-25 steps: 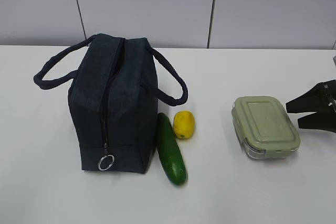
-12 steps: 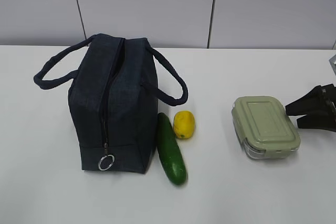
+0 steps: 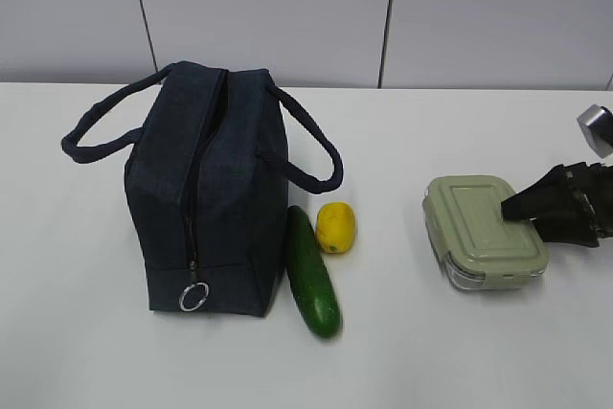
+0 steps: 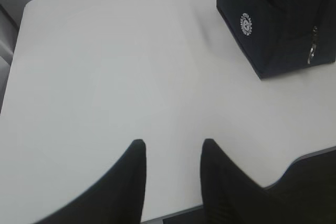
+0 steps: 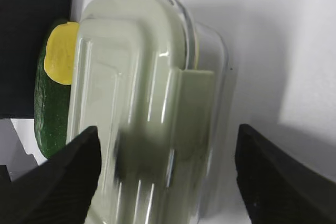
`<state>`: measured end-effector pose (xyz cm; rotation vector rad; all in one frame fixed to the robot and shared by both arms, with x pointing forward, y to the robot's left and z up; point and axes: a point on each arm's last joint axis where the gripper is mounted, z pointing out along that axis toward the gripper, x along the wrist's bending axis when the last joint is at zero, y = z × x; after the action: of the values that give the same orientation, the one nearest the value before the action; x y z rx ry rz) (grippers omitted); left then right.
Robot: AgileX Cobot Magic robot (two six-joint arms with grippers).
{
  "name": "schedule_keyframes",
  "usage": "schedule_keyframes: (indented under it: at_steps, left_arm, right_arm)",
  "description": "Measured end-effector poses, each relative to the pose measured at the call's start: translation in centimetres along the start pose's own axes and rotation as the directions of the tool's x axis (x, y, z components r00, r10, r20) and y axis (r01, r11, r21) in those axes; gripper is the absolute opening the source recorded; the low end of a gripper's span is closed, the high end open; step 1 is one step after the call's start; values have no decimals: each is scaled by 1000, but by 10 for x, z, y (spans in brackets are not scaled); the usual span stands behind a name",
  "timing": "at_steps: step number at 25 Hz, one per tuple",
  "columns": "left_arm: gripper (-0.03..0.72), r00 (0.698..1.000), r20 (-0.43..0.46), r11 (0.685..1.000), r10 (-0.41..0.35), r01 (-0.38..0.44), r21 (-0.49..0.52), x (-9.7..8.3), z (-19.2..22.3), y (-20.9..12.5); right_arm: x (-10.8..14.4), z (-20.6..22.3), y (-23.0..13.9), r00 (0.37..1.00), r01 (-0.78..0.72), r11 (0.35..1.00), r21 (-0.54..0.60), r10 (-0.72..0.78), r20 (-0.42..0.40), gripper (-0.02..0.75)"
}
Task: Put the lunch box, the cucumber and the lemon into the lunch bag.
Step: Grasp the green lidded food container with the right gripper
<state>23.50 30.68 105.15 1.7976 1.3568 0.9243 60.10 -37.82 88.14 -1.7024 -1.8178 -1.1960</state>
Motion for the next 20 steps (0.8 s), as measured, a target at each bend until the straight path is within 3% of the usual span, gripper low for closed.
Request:
schedule_keyframes:
  at_steps: [20]
  left_arm:
    - [238, 1000, 0, 1000, 0, 0, 0, 0, 0, 0]
  right_arm:
    - [-15, 25, -2, 994, -39, 999, 29, 41, -99, 601]
